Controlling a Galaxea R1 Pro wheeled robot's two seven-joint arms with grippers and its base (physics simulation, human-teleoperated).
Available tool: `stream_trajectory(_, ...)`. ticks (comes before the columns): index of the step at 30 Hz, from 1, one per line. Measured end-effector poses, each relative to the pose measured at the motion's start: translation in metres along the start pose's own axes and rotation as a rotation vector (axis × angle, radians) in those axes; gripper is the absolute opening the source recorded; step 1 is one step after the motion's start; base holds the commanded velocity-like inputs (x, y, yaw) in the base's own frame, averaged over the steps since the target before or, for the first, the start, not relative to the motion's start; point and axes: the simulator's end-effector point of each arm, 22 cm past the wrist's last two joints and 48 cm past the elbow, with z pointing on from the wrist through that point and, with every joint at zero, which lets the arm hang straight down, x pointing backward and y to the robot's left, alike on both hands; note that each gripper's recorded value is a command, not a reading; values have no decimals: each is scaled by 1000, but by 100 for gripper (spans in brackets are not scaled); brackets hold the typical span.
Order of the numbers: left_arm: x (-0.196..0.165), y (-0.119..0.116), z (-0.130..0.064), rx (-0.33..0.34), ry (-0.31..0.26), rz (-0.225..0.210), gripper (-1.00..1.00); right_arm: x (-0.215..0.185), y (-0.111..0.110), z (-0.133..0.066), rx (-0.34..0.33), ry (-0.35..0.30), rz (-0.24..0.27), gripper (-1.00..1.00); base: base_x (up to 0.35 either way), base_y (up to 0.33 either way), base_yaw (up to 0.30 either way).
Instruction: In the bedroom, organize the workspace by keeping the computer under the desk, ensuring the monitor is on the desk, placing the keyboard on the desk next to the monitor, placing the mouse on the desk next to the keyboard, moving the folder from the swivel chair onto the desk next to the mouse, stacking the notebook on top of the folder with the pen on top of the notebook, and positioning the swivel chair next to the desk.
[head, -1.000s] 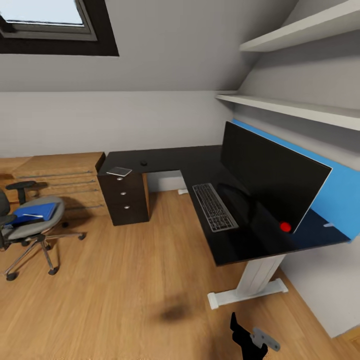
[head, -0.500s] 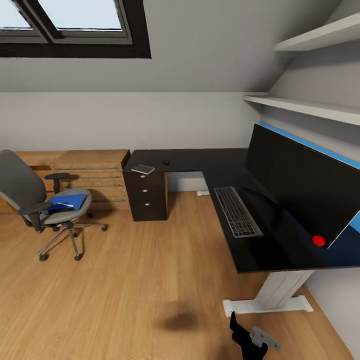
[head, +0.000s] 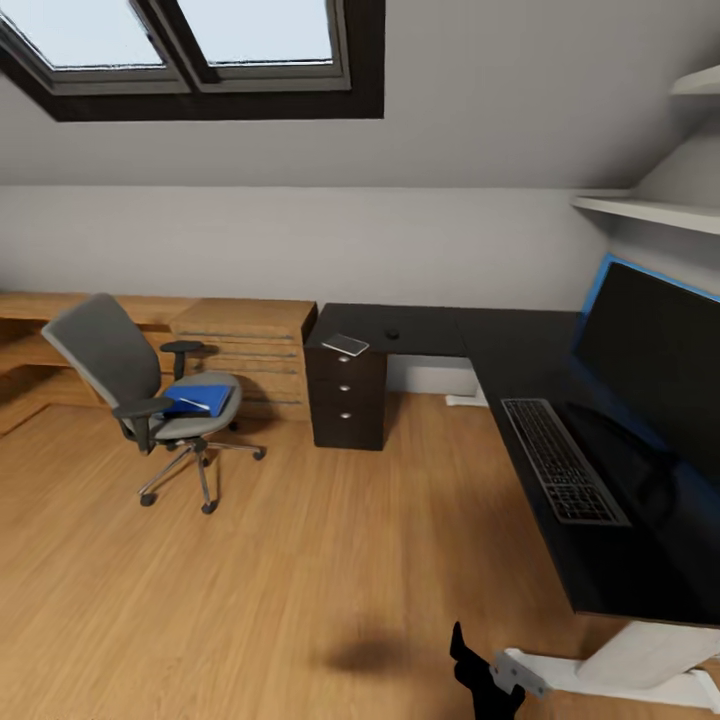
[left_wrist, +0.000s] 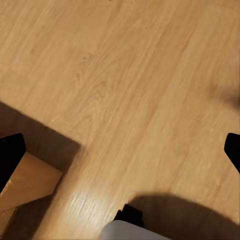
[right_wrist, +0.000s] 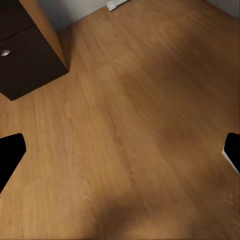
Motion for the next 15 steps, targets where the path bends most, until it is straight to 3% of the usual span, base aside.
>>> stream_trajectory(9,0,-1,0,2,1,1,100,-3,2,0,-3,-11,2,100,306,108,283)
stream_trajectory(15,0,-2,-1,5,1,4,100,-5,-3,1,3,-13,-2,100,324,8,80)
